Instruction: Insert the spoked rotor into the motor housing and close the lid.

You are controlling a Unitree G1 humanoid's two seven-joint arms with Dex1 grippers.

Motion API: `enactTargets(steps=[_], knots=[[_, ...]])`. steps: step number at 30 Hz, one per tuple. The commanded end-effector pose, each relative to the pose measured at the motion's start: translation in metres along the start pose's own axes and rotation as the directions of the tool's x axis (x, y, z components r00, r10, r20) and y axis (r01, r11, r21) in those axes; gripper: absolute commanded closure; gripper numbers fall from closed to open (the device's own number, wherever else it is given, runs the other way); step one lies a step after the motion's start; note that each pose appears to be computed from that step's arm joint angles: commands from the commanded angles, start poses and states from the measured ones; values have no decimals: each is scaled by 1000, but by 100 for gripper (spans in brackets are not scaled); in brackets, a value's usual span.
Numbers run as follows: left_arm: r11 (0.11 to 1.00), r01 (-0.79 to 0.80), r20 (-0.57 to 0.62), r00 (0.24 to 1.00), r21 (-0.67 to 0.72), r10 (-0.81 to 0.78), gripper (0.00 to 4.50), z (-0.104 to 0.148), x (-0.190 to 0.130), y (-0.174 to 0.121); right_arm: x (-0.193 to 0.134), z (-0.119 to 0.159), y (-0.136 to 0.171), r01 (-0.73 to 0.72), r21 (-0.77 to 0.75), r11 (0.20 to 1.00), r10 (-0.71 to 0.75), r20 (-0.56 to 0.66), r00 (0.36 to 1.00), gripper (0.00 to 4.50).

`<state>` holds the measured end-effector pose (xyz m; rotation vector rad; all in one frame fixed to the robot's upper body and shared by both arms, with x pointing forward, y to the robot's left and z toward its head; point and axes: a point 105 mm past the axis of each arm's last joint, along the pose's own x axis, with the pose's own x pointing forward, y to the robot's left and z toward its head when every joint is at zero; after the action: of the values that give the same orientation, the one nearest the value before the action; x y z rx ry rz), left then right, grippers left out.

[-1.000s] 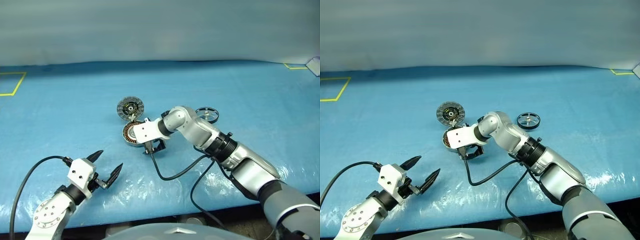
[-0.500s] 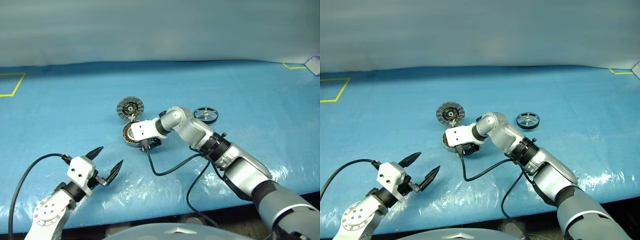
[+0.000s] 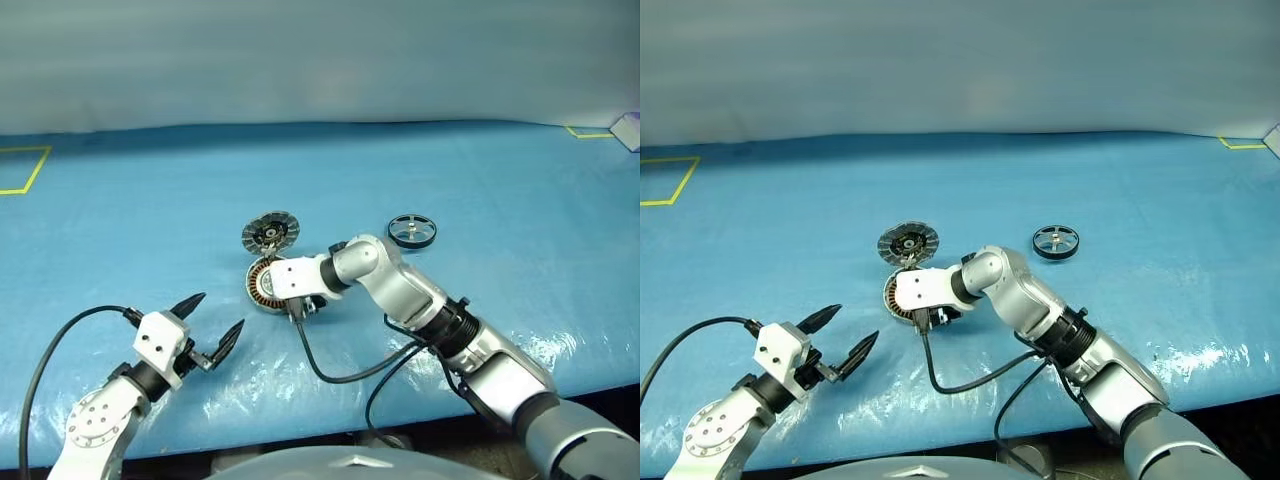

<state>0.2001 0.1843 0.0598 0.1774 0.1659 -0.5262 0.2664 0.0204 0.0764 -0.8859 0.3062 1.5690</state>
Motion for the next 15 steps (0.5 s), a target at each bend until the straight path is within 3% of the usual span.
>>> enactTargets(steps=[1,10,15], knots=[[1000,-2,24,1000,18,2,0,5,-2,2,3,-1,22,-51,72,996,50,17,999,254],[1000,2,22,1000,8,-3,0,3,-3,2,-2,-5,45,-46,155,987,43,21,999,255],[1000,11,22,1000,7,-11,0,2,0,1,3,-3,33,43,182,982,-48,23,999,255]])
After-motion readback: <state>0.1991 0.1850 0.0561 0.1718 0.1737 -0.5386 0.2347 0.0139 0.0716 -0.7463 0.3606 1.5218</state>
